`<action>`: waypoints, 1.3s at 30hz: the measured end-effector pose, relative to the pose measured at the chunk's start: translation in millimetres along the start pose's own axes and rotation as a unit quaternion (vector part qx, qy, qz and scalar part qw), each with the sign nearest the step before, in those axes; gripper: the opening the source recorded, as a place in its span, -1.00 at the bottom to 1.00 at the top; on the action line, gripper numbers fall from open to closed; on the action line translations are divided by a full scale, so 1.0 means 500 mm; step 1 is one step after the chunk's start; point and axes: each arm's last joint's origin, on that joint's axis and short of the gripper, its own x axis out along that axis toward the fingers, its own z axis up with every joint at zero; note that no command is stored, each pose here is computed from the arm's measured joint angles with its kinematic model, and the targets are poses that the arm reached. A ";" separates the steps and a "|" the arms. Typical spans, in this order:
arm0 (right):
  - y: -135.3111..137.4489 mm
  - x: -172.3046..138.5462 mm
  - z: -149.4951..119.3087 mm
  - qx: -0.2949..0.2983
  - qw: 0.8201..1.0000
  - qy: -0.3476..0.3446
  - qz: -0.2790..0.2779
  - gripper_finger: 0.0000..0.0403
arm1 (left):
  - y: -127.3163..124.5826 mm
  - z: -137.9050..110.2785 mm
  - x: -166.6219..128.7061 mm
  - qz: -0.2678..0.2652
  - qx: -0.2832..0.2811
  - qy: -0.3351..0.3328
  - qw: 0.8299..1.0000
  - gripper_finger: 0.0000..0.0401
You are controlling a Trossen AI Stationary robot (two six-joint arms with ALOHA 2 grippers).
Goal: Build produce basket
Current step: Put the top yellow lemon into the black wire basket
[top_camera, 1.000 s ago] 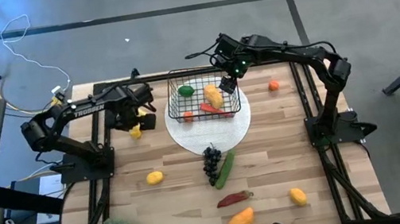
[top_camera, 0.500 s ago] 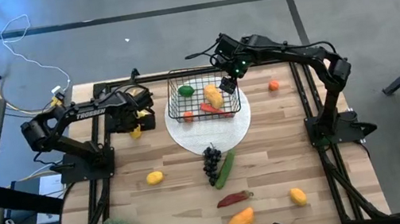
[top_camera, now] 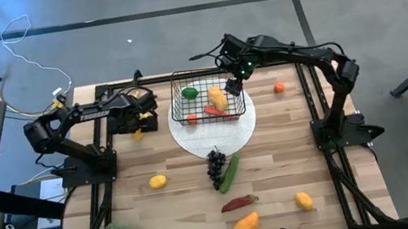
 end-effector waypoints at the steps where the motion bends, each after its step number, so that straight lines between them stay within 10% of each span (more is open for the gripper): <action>1: 0.000 -0.003 0.000 0.000 1.000 -0.002 0.000 0.26 | -0.002 0.000 0.004 0.004 0.005 0.003 1.000 0.01; 12: 0.002 -0.031 0.009 -0.001 1.000 -0.011 -0.002 0.26 | -0.014 0.000 0.014 0.017 0.045 0.014 0.999 -0.23; 23: 0.002 -0.043 0.016 0.020 1.000 -0.021 -0.002 0.26 | -0.026 0.023 -0.100 -0.087 0.063 -0.059 0.993 -0.34; 39: 0.003 -0.046 0.017 0.104 0.994 -0.025 0.000 0.26 | -0.044 0.068 -0.287 -0.249 0.156 -0.253 0.922 -0.35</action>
